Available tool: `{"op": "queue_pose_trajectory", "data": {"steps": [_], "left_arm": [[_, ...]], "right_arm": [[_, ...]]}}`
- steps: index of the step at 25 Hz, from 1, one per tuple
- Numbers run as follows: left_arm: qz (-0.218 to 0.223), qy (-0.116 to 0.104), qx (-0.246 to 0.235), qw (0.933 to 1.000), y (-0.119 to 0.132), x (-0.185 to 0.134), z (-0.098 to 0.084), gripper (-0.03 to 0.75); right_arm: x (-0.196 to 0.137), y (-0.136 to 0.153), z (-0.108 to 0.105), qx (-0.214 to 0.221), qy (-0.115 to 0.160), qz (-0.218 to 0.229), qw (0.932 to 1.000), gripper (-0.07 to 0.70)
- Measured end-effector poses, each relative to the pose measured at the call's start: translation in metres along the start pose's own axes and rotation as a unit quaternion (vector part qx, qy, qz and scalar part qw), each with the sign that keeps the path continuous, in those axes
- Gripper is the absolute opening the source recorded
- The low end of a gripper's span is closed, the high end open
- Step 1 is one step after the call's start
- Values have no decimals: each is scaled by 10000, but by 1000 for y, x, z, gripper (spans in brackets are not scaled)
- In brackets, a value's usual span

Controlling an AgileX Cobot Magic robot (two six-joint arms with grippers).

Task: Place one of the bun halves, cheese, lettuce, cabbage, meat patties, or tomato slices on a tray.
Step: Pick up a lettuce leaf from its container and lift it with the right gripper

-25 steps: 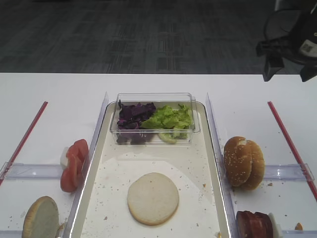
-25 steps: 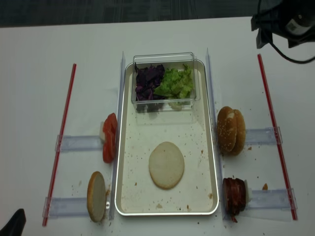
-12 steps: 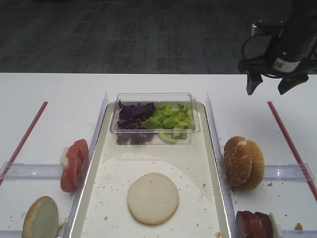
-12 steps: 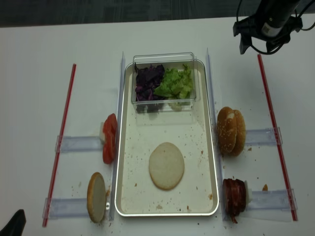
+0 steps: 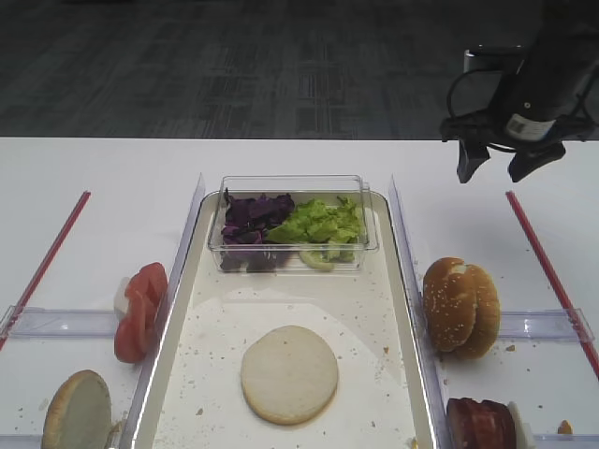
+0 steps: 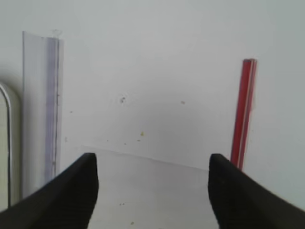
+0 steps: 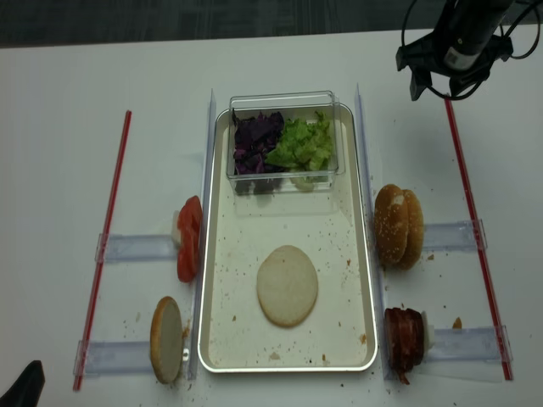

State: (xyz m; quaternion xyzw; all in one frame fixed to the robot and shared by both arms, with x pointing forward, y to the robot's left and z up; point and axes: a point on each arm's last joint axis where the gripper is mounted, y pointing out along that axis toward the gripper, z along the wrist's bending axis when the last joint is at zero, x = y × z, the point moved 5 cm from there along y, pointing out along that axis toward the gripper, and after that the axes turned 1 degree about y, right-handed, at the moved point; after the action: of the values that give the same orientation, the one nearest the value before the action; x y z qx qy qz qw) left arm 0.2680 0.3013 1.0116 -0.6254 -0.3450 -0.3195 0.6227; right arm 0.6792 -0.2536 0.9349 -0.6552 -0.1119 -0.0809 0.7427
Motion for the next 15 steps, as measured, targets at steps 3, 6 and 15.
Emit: {"op": "queue_pose_trajectory", "data": {"steps": [3,6,15], "left_arm": [[0,0,0,10000,0,0,0,490],[0,0,0,10000,0,0,0,490],[0,0,0,10000,0,0,0,490]], "right_arm": [[0,0,7,226,-56,-12,9997,512],[0,1,17,307,-185,-6,9994,512],[-6,3,73,486,-817,-36,9955,507]]}}
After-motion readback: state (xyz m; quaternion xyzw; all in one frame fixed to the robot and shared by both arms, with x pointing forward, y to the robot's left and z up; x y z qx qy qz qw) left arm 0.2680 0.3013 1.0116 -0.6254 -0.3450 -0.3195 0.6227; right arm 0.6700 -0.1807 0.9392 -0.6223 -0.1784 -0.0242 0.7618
